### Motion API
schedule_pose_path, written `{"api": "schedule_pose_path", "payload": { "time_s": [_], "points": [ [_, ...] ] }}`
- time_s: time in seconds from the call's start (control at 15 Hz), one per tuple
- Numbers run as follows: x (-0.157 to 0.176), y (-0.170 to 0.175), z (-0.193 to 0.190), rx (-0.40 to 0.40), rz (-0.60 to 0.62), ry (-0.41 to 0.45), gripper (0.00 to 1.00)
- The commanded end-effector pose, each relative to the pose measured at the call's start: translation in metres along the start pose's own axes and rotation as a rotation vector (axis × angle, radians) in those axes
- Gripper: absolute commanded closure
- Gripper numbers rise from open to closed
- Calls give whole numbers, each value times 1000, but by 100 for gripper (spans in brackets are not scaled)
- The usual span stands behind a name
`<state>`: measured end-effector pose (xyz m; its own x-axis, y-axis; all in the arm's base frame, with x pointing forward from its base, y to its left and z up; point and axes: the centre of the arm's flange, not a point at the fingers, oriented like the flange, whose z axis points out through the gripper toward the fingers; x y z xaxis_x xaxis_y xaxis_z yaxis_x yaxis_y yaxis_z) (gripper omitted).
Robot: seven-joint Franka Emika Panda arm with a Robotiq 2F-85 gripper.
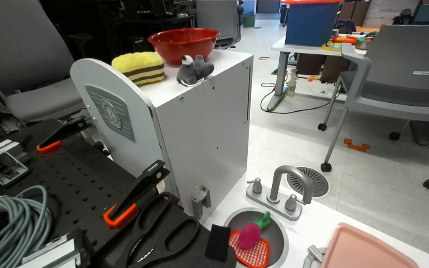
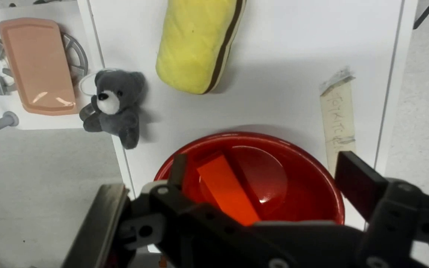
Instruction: Put the yellow object inside the red bowl
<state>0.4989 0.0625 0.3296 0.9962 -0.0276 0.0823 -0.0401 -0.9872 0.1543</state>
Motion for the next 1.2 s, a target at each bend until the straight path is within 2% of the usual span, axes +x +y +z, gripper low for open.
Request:
{"api": "schedule_pose_path", "payload": {
  "time_s": [0.0,0.2,0.53,1.13],
  "points": [
    [-21,0,-20,-7,34,-33,0],
    [-38,-7,-30,-42,75,-52,0],
    [-64,-25,-38,-70,165,-26,0],
    [-82,-18,-34,-38,291,-38,0]
  ]
}}
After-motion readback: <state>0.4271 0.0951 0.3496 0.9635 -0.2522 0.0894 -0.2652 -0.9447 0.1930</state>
